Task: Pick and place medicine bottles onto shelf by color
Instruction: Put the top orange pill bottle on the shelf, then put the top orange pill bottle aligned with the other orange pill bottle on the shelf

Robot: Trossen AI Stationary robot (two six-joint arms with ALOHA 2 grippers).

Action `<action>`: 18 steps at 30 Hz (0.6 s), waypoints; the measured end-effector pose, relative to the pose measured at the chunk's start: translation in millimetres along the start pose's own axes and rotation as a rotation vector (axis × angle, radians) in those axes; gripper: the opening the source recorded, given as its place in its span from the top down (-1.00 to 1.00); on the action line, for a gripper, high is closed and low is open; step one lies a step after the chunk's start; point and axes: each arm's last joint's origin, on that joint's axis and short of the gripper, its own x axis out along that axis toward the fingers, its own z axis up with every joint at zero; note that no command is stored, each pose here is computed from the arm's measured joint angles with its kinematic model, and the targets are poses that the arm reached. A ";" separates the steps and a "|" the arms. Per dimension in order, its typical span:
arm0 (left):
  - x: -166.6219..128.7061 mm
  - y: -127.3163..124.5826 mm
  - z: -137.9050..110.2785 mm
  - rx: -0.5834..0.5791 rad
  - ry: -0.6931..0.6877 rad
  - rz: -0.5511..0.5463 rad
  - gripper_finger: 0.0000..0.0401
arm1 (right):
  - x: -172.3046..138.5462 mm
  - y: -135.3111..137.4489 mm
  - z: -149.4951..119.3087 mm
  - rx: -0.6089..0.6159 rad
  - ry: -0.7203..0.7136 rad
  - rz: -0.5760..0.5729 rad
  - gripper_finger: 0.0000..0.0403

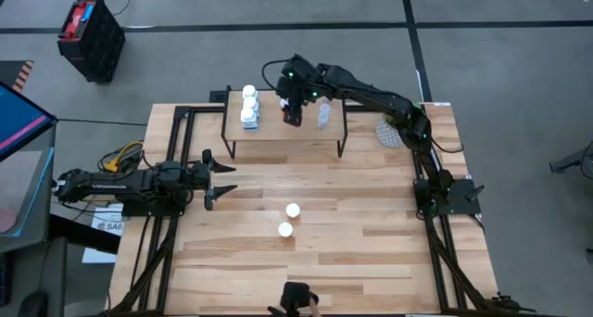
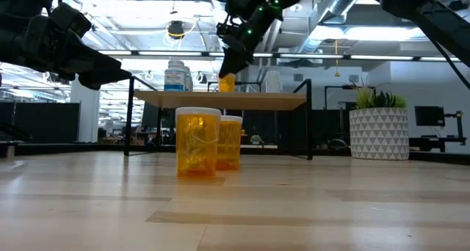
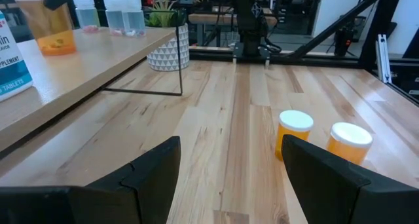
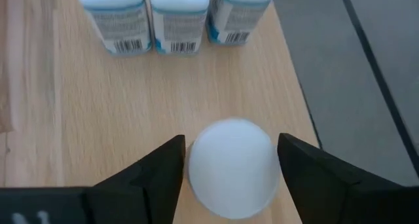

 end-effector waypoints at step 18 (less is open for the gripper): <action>0.0 0.0 0.0 0.000 0.000 0.000 -0.27 | -14.1 12.8 14.6 -0.094 -0.057 0.002 -0.32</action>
